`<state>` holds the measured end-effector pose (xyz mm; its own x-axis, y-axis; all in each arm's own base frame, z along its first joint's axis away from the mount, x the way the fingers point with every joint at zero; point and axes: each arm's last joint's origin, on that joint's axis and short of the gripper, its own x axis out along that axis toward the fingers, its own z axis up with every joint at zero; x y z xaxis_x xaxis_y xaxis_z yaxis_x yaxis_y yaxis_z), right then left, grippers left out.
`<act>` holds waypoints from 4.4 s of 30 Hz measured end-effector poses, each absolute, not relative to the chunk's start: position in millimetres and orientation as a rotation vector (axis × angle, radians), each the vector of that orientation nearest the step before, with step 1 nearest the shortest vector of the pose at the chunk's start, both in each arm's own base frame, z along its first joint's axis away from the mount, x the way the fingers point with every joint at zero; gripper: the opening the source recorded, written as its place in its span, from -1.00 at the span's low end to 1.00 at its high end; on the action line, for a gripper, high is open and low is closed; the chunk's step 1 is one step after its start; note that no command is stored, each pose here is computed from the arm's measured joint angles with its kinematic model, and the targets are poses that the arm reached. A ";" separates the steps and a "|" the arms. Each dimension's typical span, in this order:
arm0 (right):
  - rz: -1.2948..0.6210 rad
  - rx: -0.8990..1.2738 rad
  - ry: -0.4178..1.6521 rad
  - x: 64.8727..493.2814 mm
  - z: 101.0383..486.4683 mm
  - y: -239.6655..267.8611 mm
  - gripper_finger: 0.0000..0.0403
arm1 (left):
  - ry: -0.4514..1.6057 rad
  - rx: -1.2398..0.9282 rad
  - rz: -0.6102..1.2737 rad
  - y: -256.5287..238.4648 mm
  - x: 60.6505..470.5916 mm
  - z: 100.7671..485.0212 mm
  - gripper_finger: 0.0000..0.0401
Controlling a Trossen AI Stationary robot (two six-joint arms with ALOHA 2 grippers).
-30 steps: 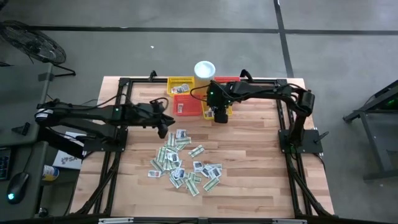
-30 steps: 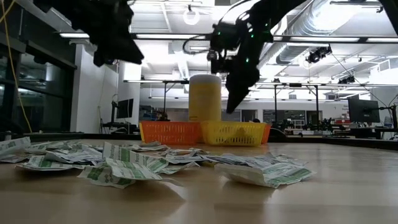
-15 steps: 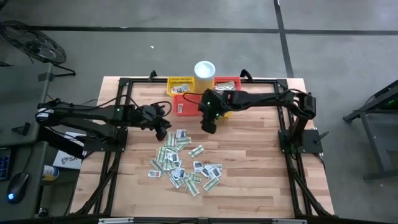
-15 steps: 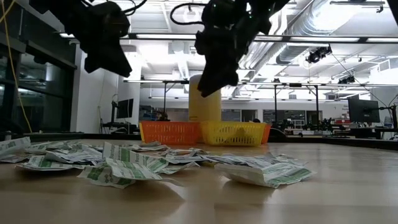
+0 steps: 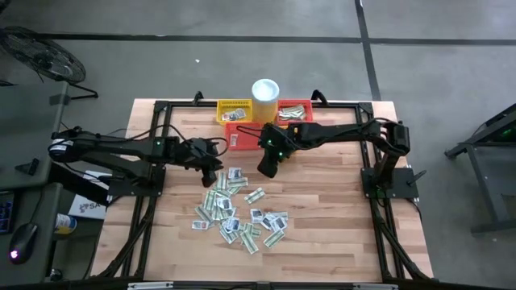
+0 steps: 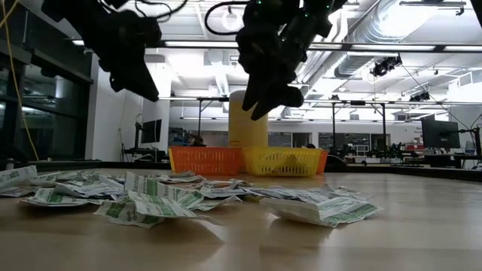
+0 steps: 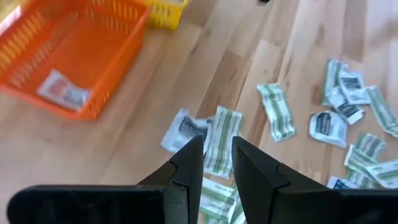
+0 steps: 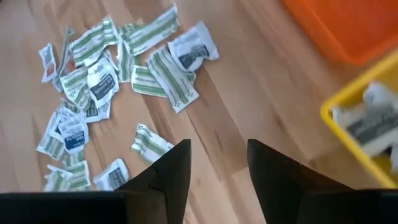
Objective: Pick & Place First Aid Supplies
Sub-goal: Put the black towelette pack into the bottom yellow basket
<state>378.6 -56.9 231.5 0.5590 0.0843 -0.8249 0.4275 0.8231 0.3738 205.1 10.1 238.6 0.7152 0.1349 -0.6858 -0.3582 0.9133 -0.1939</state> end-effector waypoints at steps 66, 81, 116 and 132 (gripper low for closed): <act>-0.217 0.562 1.061 372.2 226.8 -51.1 -0.28 | 0.924 -1.185 0.566 68.0 265.1 128.7 -0.04; -0.244 0.377 0.972 383.0 230.7 -9.9 -0.39 | 0.915 -1.171 0.530 67.9 266.8 129.4 -0.04; -0.181 0.337 0.597 416.8 138.7 16.1 -1.00 | 0.932 -1.153 0.432 66.5 268.5 130.7 -0.04; -0.244 0.364 0.624 422.1 116.3 -6.7 -1.00 | 0.931 -1.154 0.430 66.4 268.5 130.7 -0.04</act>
